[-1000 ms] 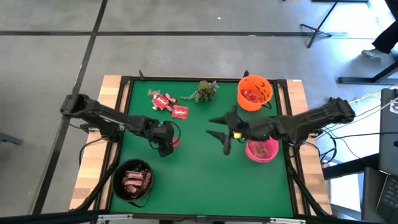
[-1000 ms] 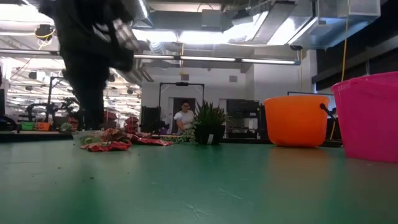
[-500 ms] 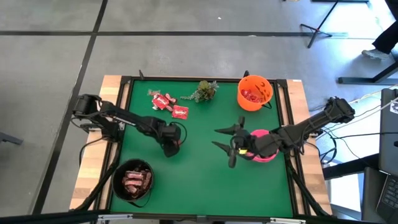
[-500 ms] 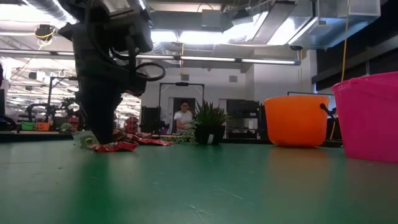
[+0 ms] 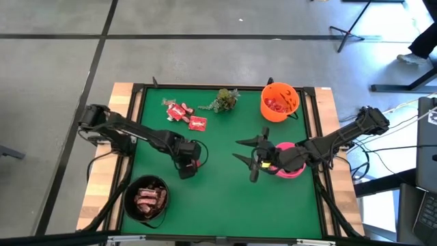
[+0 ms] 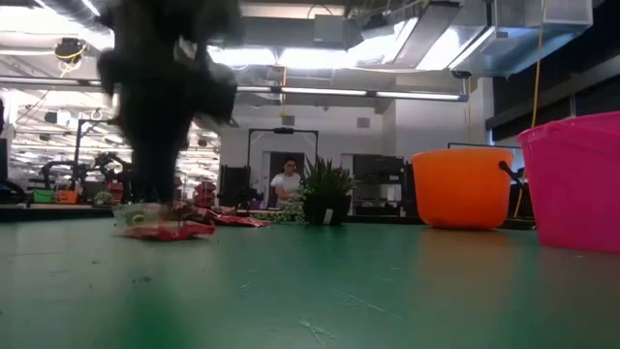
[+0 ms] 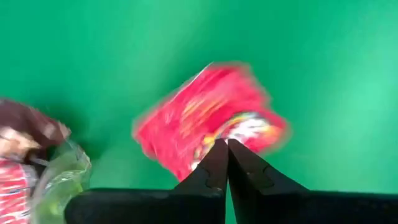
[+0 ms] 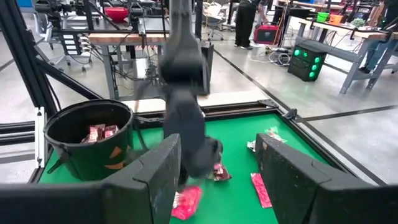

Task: Sort candy
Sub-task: Put the red candy into the orange bucket

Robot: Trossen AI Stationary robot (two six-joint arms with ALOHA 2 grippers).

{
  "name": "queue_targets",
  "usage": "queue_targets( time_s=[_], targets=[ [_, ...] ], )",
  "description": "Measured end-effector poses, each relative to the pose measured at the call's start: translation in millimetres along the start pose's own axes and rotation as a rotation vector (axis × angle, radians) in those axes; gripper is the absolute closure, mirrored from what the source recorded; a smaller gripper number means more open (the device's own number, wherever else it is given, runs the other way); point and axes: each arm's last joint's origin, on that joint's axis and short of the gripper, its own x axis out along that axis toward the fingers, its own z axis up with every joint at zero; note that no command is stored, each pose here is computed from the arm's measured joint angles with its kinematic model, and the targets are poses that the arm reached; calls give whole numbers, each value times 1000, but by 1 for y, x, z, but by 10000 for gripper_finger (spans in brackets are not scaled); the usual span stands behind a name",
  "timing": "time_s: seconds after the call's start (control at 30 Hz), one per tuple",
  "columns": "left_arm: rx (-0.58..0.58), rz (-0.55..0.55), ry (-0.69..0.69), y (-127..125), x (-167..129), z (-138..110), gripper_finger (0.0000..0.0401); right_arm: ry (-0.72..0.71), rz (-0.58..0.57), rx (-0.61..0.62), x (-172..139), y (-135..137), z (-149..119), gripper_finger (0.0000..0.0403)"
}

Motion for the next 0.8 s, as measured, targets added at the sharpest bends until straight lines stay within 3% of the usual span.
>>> queue_targets(
  time_s=[0.17,0.27,0.37,0.5,0.6,0.8],
  targets=[
    [82,2,-83,-29,-65,7,401,25,-1,-16,0,0,-3,198],
    [128,-8,-208,-48,-108,5,401,44,0,-9,0,-1,-5,198],
    [168,-20,-302,-62,-132,-3,401,45,0,7,0,0,-5,198],
    [200,5,-323,-70,-128,-10,401,45,0,14,0,0,-5,198],
    [192,55,-267,-68,-105,-9,386,43,1,16,0,0,-5,198],
    [175,105,-95,-49,-48,2,298,67,9,-3,8,6,-13,198]
  ],
)
